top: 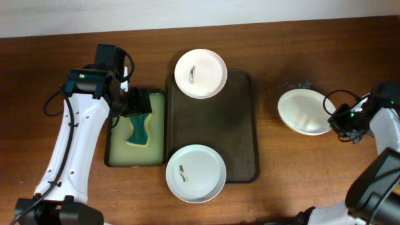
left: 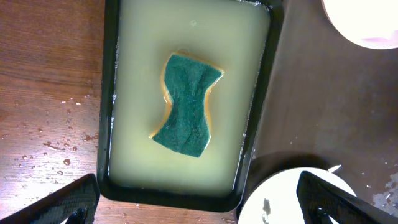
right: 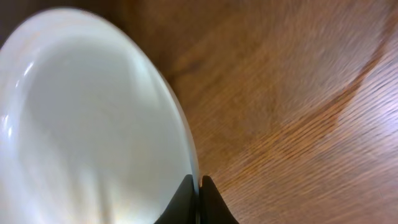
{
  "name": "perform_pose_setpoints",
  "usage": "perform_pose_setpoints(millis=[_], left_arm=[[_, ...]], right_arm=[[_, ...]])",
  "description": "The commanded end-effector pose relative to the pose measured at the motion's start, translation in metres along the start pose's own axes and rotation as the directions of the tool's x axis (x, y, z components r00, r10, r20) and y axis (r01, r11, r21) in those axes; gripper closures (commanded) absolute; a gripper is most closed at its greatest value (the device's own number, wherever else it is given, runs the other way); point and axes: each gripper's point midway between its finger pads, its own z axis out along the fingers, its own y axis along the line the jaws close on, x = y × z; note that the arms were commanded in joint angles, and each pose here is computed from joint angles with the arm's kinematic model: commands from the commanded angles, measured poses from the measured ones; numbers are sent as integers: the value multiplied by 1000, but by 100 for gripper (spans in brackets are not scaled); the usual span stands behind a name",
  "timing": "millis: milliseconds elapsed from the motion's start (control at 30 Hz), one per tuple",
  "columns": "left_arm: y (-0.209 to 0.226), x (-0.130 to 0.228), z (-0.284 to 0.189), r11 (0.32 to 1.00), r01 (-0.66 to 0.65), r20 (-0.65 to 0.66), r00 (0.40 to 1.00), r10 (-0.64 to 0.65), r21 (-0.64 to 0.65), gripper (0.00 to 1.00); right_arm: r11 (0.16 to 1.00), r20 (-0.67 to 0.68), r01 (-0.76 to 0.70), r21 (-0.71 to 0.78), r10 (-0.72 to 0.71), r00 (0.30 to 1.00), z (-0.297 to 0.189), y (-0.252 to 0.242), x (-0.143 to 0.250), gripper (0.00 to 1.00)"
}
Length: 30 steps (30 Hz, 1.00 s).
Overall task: Clean dirty plates on tray and stack at the side
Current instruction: 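Grasp the bottom plate with the right gripper and lift it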
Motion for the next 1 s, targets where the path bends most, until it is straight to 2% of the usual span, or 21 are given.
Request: perform_pose_setpoints(millis=[0, 33, 133, 167, 200, 267, 300, 333, 400, 433, 467, 533, 567, 600, 700, 733, 767, 800, 867, 933, 967], left_arm=[[0, -1, -5, 1000, -2, 13, 1000, 2, 7, 1], [0, -1, -5, 1000, -2, 13, 1000, 2, 7, 1], [0, -1, -5, 1000, -2, 13, 1000, 2, 7, 1], [0, -1, -5, 1000, -2, 13, 1000, 2, 7, 1], [0, -1, -5, 1000, -2, 13, 1000, 2, 7, 1], [0, -1, -5, 1000, -2, 13, 1000, 2, 7, 1], [0, -1, -5, 1000, -2, 13, 1000, 2, 7, 1], [0, -1, -5, 1000, -2, 13, 1000, 2, 7, 1], [0, -1, -5, 1000, -2, 13, 1000, 2, 7, 1], [0, -1, -5, 1000, -2, 13, 1000, 2, 7, 0], [0, -1, -5, 1000, -2, 13, 1000, 2, 7, 1], [0, -1, -5, 1000, -2, 13, 1000, 2, 7, 1], [0, -1, -5, 1000, -2, 13, 1000, 2, 7, 1], [0, -1, -5, 1000, -2, 13, 1000, 2, 7, 1], [0, -1, -5, 1000, -2, 13, 1000, 2, 7, 1], [0, -1, -5, 1000, -2, 13, 1000, 2, 7, 1], [0, -1, -5, 1000, -2, 13, 1000, 2, 7, 0], [0, -1, -5, 1000, -2, 13, 1000, 2, 7, 1], [0, -1, -5, 1000, -2, 13, 1000, 2, 7, 1], [0, -1, -5, 1000, -2, 13, 1000, 2, 7, 1], [0, -1, -5, 1000, -1, 14, 1000, 1, 8, 1]], right_arm=[[994, -64, 35, -108, -42, 997, 2, 19, 13, 30], [992, -47, 55, -111, -60, 997, -11, 27, 17, 2], [949, 110, 265, -173, -249, 962, -82, 84, 48, 1], [857, 150, 475, -201, -452, 879, -100, 122, 86, 1], [778, 111, 585, -229, -576, 810, -100, 144, 126, 2], [664, -55, 697, -271, -733, 678, -76, 156, 199, 0], [587, -135, 755, -290, -807, 576, -59, 154, 234, 25], [482, -207, 816, -318, -876, 437, -40, 147, 270, 48], [325, -285, 873, -364, -931, 228, -10, 137, 318, 50], [288, -300, 883, -370, -937, 180, 3, 136, 330, 51], [250, -330, 905, -345, -935, 132, 26, 133, 338, 62], [257, -333, 907, -334, -932, 141, 50, 137, 337, 79], [287, -336, 901, -324, -926, 174, 54, 139, 330, 89], [360, -318, 883, -301, -911, 263, 51, 145, 307, 96], [485, -184, 833, -266, -874, 450, 32, 175, 241, 96], [553, -152, 795, -249, -833, 532, 31, 181, 220, 96], [662, -94, 722, -201, -747, 659, 34, 189, 191, 96], [697, -52, 694, -179, -711, 701, 35, 195, 179, 96], [669, -15, 716, -197, -733, 680, 37, 208, 183, 96], [664, -36, 722, -196, -740, 671, 37, 205, 190, 79], [666, -31, 720, -196, -738, 674, 33, 206, 188, 62]])
